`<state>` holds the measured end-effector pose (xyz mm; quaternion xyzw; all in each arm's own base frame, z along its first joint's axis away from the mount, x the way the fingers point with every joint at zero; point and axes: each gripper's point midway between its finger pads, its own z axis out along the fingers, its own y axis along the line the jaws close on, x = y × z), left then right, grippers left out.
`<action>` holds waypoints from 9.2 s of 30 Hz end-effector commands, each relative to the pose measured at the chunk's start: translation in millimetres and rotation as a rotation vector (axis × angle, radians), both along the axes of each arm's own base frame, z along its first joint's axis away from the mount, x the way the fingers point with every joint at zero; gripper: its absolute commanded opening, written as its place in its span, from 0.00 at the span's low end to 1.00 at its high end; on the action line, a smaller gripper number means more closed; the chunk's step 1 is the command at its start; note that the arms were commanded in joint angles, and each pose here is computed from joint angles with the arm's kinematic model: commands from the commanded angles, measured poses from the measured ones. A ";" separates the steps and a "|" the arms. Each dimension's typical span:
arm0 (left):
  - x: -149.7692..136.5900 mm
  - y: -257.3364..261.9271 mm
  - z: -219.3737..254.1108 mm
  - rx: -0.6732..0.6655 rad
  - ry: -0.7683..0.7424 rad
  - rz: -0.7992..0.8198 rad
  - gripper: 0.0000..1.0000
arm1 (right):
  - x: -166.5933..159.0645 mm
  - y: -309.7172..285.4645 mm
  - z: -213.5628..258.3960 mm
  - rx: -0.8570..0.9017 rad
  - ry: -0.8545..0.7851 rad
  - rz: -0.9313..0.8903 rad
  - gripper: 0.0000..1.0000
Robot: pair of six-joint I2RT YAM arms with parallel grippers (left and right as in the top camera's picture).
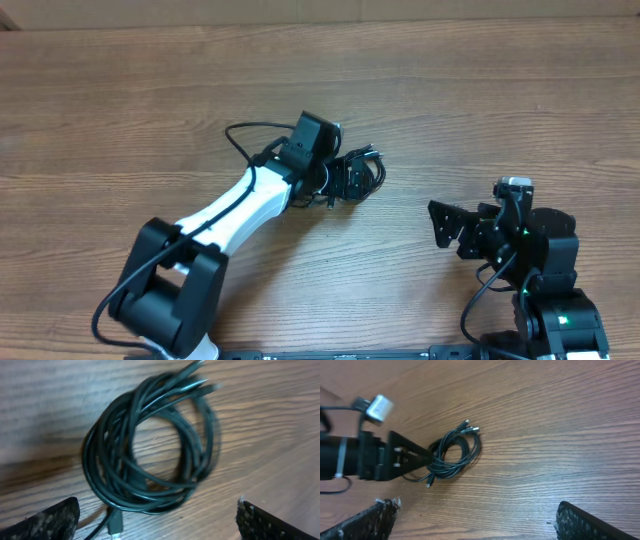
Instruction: Untangle cables
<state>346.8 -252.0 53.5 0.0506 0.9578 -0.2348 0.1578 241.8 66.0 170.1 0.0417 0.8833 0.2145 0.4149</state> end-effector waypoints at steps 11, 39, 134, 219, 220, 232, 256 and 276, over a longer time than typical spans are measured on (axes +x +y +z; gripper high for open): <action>16.9 18.9 -28.5 0.105 0.004 0.098 0.79 | -2.0 14.5 17.4 0.052 -0.034 0.070 1.00; 22.6 13.6 -49.0 0.069 0.051 0.174 0.44 | -3.7 18.8 18.6 0.068 -0.034 0.093 1.00; -83.9 -86.7 58.3 -0.170 -0.075 -0.979 0.04 | -1.6 44.8 -75.1 0.061 0.325 0.333 0.27; -47.8 -52.9 99.0 -0.420 -0.075 -0.831 0.04 | -0.9 35.8 -82.5 0.159 0.456 0.125 0.43; -48.5 -53.4 101.3 -0.425 -0.079 -0.833 0.04 | -0.4 35.9 -82.3 0.159 0.454 0.125 0.43; -58.9 -56.8 134.5 -0.522 -0.104 -0.854 0.04 | 1.2 41.8 -77.5 0.096 0.366 0.259 0.52; -58.6 -46.7 140.5 -0.560 -0.077 -0.828 0.04 | -4.4 65.6 -63.2 0.170 0.320 0.390 0.32; -47.0 -34.2 149.3 -0.615 -0.088 -0.784 0.04 | -11.4 75.0 -63.5 0.171 0.331 0.431 0.10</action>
